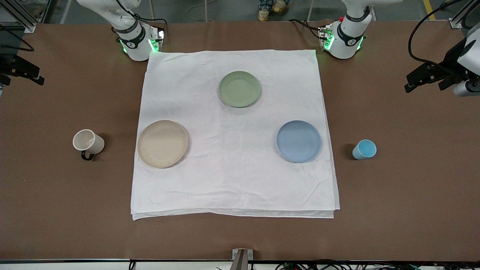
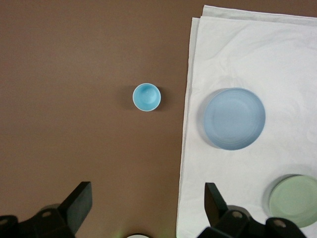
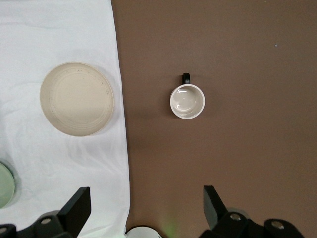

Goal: Place blue cup in blue plate and white mug in gray plate
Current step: 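Reach the left gripper to the blue cup while the right gripper reaches the mug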

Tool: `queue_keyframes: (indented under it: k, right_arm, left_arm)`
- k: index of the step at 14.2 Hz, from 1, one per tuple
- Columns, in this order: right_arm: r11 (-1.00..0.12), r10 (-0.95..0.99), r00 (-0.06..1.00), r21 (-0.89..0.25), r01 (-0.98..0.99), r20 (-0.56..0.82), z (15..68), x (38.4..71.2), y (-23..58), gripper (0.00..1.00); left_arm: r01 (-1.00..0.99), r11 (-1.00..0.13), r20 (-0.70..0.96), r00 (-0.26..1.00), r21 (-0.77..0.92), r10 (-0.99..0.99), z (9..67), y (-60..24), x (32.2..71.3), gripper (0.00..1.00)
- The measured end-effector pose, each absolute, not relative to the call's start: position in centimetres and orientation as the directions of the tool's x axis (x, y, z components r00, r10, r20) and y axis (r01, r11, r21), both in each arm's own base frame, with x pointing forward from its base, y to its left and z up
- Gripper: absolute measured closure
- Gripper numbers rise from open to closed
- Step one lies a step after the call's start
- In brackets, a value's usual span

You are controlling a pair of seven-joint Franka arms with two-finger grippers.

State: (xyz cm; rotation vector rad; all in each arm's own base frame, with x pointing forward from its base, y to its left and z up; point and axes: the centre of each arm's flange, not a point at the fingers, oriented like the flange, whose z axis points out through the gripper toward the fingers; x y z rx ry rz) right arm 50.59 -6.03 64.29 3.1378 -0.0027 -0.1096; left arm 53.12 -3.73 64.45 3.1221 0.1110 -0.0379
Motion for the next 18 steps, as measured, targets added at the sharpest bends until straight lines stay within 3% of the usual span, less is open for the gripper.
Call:
queue_keyframes:
  k: [5, 10, 14, 18]
  right_arm:
    - [-1.0, -0.002, 0.997, -0.013, -0.003, -0.071, 64.2, 50.6, -6.0, 0.0]
    - [-1.0, -0.003, 0.998, -0.013, -0.004, -0.067, 64.3, 50.6, -6.0, 0.0]
    - [-1.0, -0.006, 0.997, -0.012, -0.007, -0.07, 64.0, 51.1, -6.2, 0.0]
    - [-1.0, -0.025, 0.998, 0.003, -0.025, -0.051, 58.7, 56.0, -7.5, 0.0]
  left_arm:
    - [0.075, -0.996, -0.021, 0.997, -0.04, 0.076, 64.2, -3.1, 53.4, 0.0]
    - [0.083, -0.992, -0.055, 0.995, -0.091, 0.088, 60.9, -1.6, 56.0, 0.0]
    - [0.152, -0.984, -0.054, 0.986, -0.089, 0.157, 52.6, 4.2, 59.2, 0.0]
    - [0.149, -0.986, -0.033, 0.988, -0.075, 0.152, 41.6, 4.7, 59.5, 0.0]
